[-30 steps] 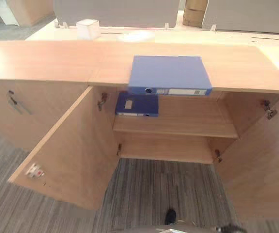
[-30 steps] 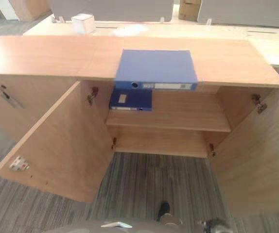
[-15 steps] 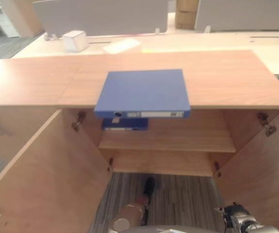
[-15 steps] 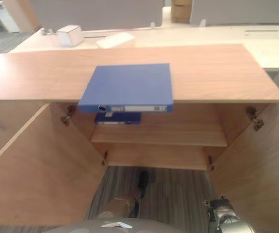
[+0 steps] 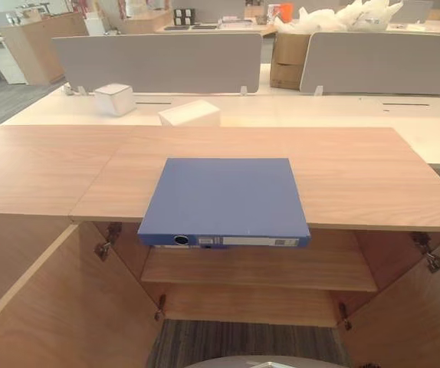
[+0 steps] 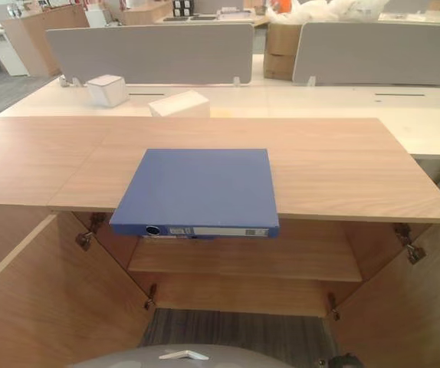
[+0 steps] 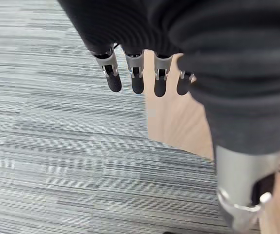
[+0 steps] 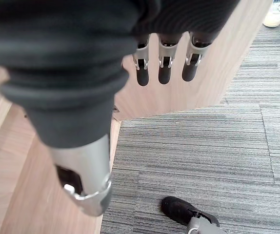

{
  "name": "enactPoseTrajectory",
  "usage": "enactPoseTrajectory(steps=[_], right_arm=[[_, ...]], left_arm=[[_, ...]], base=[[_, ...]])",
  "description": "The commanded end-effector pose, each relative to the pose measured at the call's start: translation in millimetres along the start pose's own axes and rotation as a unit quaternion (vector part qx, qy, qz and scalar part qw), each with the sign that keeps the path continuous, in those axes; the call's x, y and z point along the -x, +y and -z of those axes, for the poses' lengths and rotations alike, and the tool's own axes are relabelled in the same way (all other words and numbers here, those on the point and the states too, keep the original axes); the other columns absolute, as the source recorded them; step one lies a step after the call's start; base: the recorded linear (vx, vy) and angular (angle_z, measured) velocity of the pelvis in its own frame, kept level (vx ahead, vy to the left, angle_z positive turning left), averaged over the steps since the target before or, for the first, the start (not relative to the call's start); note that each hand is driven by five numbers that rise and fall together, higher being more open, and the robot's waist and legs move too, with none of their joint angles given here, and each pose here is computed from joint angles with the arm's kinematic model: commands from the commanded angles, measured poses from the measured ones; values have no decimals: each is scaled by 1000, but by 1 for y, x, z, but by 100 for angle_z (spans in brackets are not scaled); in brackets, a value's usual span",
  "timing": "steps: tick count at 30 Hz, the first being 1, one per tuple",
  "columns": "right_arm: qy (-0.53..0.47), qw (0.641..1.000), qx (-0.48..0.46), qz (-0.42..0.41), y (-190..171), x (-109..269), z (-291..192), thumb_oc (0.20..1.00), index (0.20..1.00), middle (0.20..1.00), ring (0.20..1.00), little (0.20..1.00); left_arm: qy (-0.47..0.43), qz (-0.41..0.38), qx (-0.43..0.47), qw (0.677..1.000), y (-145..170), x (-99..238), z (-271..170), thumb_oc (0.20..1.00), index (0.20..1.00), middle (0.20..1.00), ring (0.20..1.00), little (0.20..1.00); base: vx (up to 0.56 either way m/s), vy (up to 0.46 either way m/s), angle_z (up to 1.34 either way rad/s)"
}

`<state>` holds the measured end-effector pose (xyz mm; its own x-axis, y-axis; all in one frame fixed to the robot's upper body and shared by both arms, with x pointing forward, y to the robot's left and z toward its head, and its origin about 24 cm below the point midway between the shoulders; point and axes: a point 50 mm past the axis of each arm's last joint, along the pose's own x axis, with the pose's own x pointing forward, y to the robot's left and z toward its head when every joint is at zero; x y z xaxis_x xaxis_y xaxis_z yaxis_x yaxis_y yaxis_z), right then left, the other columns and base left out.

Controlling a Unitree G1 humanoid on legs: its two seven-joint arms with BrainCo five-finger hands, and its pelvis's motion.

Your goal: Put the empty folder in the office cabinet

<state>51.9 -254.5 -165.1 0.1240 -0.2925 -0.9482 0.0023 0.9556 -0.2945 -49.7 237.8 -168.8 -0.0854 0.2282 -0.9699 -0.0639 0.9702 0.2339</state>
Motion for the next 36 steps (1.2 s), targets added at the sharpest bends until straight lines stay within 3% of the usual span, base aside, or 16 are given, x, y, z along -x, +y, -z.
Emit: enactPoseTrajectory(steps=[1, 11, 18, 25, 31, 36], right_arm=[[-13, 1000, 14, 19, -13, 0, -13, 1000, 1000, 1000, 1000, 1000], [-9, 999, 33, 14, -9, 0, -14, 1000, 1000, 1000, 1000, 1000], [-72, 996, 23, 51, -34, 4, -54, 1000, 1000, 1000, 1000, 1000], [-79, 996, -16, 38, -21, 3, -55, 1000, 1000, 1000, 1000, 1000], [-143, 989, -25, 25, -14, 10, -90, 1000, 1000, 1000, 1000, 1000], [-138, 990, -34, 17, -6, 8, -84, 1000, 1000, 1000, 1000, 1000]], left_arm=[[-55, -10, -19, 998, 1, 1, -49, 1000, 1000, 1000, 1000, 1000], [-64, 24, -2, 998, -20, 2, -56, 1000, 1000, 1000, 1000, 1000], [-143, 15, -13, 990, -16, 9, -104, 1000, 1000, 1000, 1000, 1000], [-178, 4, -22, 984, -13, 14, -122, 1000, 1000, 1000, 1000, 1000], [-239, -14, 27, 970, 7, 22, -143, 1000, 1000, 1000, 1000, 1000], [-254, -19, 86, 963, 12, 23, -137, 1000, 1000, 1000, 1000, 1000]], base=[[52, 28, -4], [8, -18, -12], [-231, 61, 9], [-136, 164, 25], [-316, 96, -20], [-47, -34, -25]])
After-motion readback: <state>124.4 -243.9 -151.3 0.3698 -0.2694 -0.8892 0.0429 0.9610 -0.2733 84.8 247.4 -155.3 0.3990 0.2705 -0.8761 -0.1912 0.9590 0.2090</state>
